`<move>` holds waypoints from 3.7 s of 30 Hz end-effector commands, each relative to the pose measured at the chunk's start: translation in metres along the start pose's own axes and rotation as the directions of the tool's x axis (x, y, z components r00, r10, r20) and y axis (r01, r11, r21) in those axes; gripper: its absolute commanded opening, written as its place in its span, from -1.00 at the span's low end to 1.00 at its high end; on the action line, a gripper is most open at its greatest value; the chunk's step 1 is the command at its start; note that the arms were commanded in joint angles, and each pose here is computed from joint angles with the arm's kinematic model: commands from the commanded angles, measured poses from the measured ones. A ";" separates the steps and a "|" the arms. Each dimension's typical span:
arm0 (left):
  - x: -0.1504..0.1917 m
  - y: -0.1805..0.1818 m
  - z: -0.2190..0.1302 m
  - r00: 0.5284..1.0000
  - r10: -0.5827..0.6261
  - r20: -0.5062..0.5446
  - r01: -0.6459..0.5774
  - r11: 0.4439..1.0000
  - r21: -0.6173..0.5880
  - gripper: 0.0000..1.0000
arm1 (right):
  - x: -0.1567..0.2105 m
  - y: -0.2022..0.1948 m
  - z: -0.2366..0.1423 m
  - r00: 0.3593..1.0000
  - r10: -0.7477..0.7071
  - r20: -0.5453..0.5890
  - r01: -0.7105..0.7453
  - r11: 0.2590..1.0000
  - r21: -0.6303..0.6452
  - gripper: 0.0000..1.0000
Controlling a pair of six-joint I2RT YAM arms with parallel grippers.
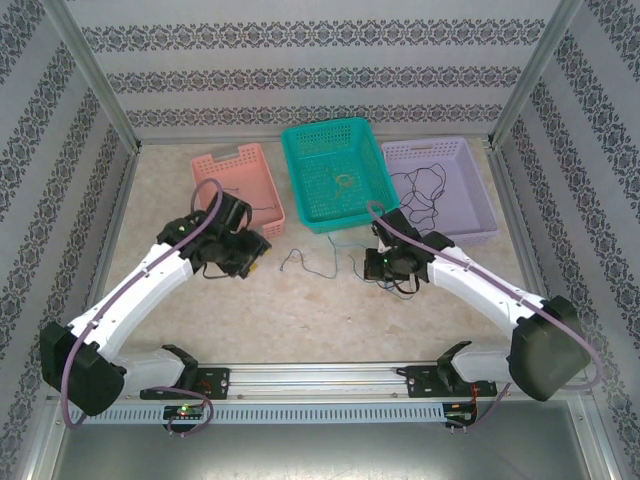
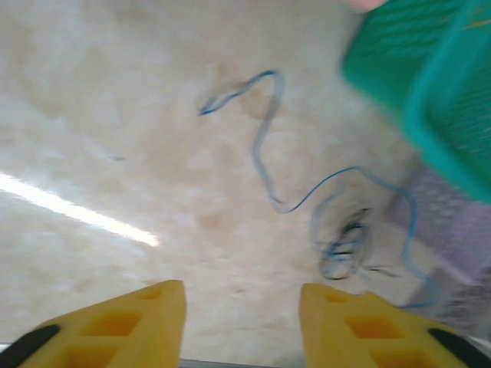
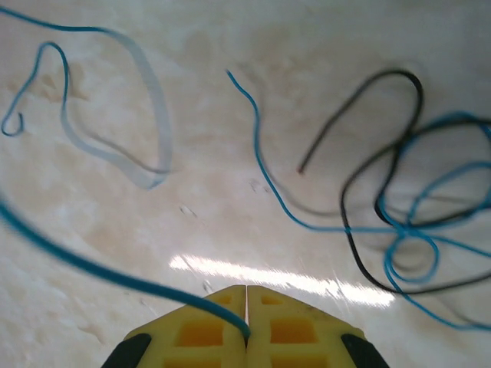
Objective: Untangle the cables
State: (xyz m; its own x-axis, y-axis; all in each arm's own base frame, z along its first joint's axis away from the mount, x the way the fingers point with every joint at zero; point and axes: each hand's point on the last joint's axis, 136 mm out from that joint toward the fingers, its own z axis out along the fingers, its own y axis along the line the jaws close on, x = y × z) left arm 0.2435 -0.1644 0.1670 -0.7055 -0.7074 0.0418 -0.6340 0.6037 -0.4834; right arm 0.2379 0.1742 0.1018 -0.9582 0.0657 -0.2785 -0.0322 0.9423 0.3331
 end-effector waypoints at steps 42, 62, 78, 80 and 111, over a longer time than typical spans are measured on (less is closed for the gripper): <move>-0.033 -0.021 0.174 0.433 -0.890 0.145 0.837 0.456 0.304 0.27 | 0.068 -0.042 -0.048 0.991 0.092 -0.093 -0.086 0.994 0.066 -1.00; -0.020 -0.041 0.149 0.478 -0.851 0.217 0.846 0.513 0.146 0.31 | 0.069 -0.058 -0.068 0.981 0.185 -0.062 -0.175 0.974 0.144 -1.00; -0.018 -0.023 0.176 0.504 -0.818 0.279 0.843 0.536 0.050 0.32 | 0.069 -0.080 -0.095 0.967 0.252 0.033 -0.252 0.941 0.224 -1.00; -0.017 -0.026 0.175 0.524 -0.807 0.274 0.830 0.555 0.047 0.30 | 0.067 -0.080 -0.095 0.968 0.249 0.035 -0.251 0.942 0.224 -1.00; 0.089 -0.231 -0.118 0.224 0.772 0.595 -0.932 -0.008 0.361 0.16 | -0.098 0.053 -0.196 0.653 -0.682 0.331 0.635 0.730 0.251 -1.00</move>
State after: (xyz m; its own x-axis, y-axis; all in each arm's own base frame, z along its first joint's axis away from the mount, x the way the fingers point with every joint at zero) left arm 0.3157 -0.3076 0.3608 -0.6497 -0.1020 -0.7533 0.5260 0.6552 -0.5423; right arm 0.2627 0.1456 0.3080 -0.6557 -0.3411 -0.6736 -0.4686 0.8834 0.0089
